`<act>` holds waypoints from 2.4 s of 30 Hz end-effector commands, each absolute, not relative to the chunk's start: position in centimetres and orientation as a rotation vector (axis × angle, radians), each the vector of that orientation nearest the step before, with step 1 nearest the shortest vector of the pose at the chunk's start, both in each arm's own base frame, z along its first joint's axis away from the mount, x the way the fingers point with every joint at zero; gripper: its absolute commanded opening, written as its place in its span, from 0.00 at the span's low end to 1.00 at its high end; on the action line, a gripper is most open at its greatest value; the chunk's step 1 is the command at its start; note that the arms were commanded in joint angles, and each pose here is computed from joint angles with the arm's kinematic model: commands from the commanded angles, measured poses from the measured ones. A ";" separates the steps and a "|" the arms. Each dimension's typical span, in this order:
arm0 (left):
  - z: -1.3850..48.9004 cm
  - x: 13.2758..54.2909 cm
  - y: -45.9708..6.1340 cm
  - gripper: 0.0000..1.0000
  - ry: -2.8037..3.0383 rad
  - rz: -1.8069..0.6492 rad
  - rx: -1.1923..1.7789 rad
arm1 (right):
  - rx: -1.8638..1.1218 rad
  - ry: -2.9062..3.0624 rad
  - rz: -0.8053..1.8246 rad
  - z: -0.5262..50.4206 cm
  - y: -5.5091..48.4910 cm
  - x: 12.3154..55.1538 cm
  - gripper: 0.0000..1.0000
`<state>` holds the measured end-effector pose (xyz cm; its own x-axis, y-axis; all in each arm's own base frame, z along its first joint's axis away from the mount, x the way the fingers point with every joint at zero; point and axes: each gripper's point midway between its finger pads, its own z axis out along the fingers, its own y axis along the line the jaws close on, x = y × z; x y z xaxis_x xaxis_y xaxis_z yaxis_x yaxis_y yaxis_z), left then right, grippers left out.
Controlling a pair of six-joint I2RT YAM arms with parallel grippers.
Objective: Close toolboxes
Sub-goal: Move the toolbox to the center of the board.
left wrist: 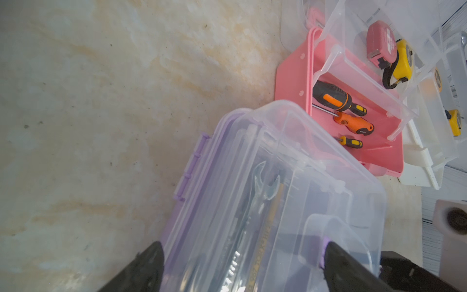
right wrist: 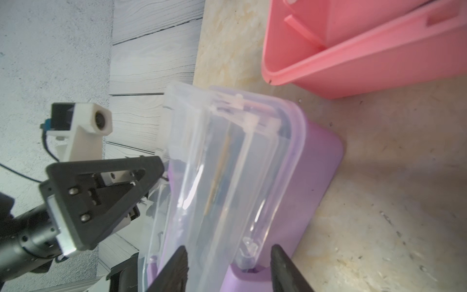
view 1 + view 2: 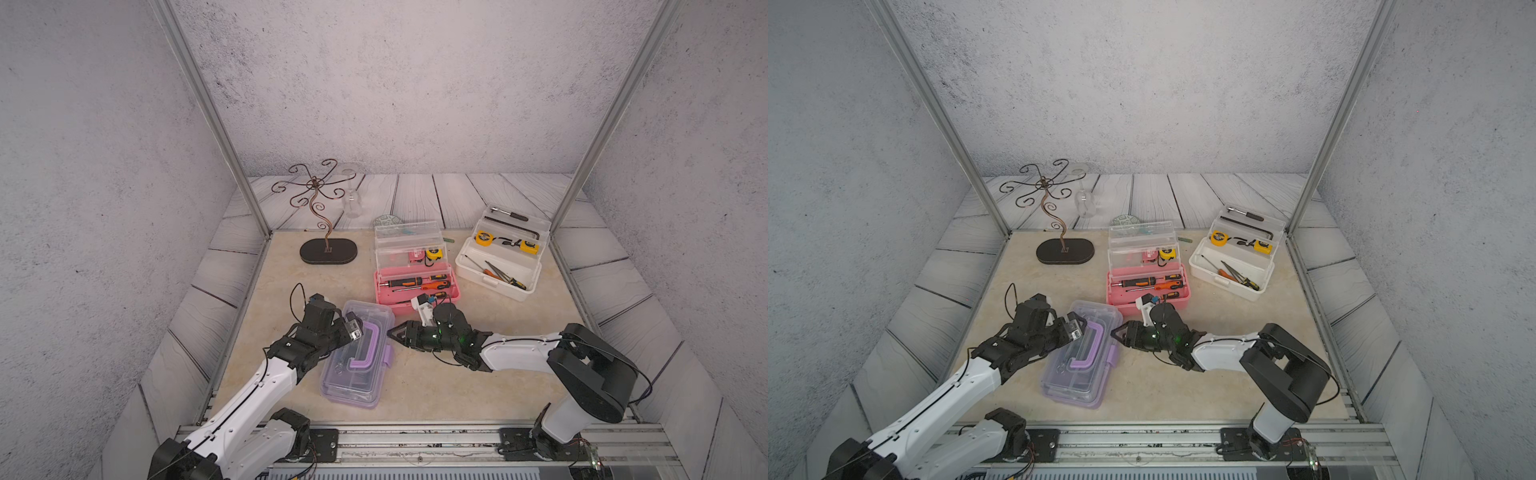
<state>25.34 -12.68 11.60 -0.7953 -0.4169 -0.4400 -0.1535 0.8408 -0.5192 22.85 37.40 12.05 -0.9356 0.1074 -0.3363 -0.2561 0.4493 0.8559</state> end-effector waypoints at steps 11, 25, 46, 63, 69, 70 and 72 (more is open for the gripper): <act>11.2 21.9 -10.7 1.00 2.636 -0.505 -0.357 | -0.199 2.464 1.518 10.8 35.3 18.2 0.52; 10.2 19.3 -12.6 1.00 2.702 -0.705 -0.303 | -0.299 2.469 1.561 10.7 36.9 17.9 0.51; 7.4 19.1 -14.0 0.87 2.752 -0.801 -0.322 | -0.300 2.397 1.692 11.3 41.4 19.5 0.44; 6.6 18.7 -14.2 0.86 2.784 -0.826 -0.360 | -0.336 2.171 1.881 15.1 45.9 21.9 0.43; 6.7 18.7 -14.2 0.86 2.779 -0.827 -0.363 | -0.362 2.099 1.936 16.2 47.0 22.0 0.43; 6.7 18.7 -14.2 0.86 2.778 -0.826 -0.364 | -0.371 2.086 1.951 16.3 47.3 21.9 0.43; 6.8 18.6 -14.2 0.86 2.780 -0.829 -0.367 | -0.395 2.062 1.986 16.7 47.9 21.6 0.43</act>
<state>26.09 -9.32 11.58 -0.7499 -0.4274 -0.5049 -0.1822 0.8672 -0.4635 22.62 42.82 8.79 -0.9830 -0.0145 -0.1832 -0.1784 0.3139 0.9325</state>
